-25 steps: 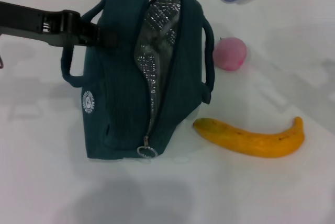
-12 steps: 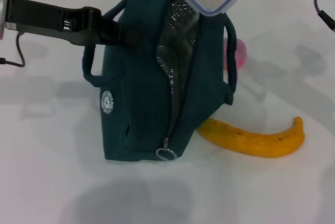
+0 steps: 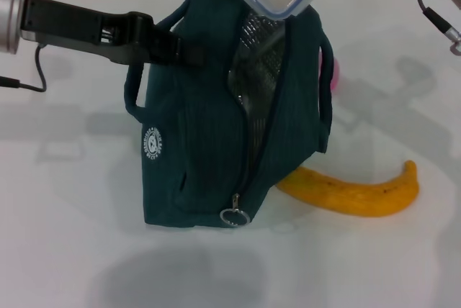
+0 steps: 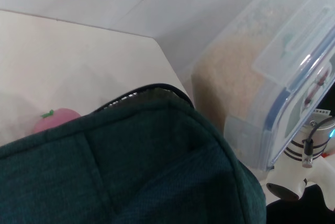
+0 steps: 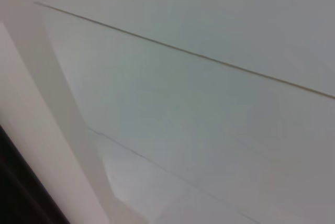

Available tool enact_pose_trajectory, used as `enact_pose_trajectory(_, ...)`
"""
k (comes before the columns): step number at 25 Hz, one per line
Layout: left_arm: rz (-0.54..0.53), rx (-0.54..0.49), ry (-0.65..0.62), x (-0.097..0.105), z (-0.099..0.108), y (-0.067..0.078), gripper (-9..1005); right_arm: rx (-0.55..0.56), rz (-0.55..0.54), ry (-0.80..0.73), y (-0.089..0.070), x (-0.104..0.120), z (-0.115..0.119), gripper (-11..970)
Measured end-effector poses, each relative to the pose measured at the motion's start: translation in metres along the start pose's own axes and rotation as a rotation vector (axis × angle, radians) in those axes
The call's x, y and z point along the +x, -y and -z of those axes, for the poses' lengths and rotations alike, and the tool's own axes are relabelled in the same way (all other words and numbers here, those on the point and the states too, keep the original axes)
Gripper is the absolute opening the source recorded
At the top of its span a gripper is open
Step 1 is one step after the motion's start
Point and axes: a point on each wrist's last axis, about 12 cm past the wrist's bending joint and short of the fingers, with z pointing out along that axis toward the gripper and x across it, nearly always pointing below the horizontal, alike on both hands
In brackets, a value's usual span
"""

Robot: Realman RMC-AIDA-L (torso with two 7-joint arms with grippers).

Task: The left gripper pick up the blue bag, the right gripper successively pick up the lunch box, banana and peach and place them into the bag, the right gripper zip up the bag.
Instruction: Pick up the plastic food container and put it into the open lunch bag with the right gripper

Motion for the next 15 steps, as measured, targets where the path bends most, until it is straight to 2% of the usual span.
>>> enact_pose_trajectory(4, -0.001, 0.000, 0.002, 0.000, 0.001, 0.000, 39, 0.017, 0.002, -0.025, 0.002, 0.004, 0.000, 86)
enact_pose_trajectory(12, 0.010, -0.001, 0.029, 0.003, 0.006, -0.003, 39, 0.114, 0.006, -0.014, 0.009, 0.013, 0.037, 85)
enact_pose_trajectory(15, 0.020, -0.002, 0.040, 0.005, 0.009, -0.005, 39, 0.127, 0.013, -0.032, 0.010, 0.017, 0.041, 85)
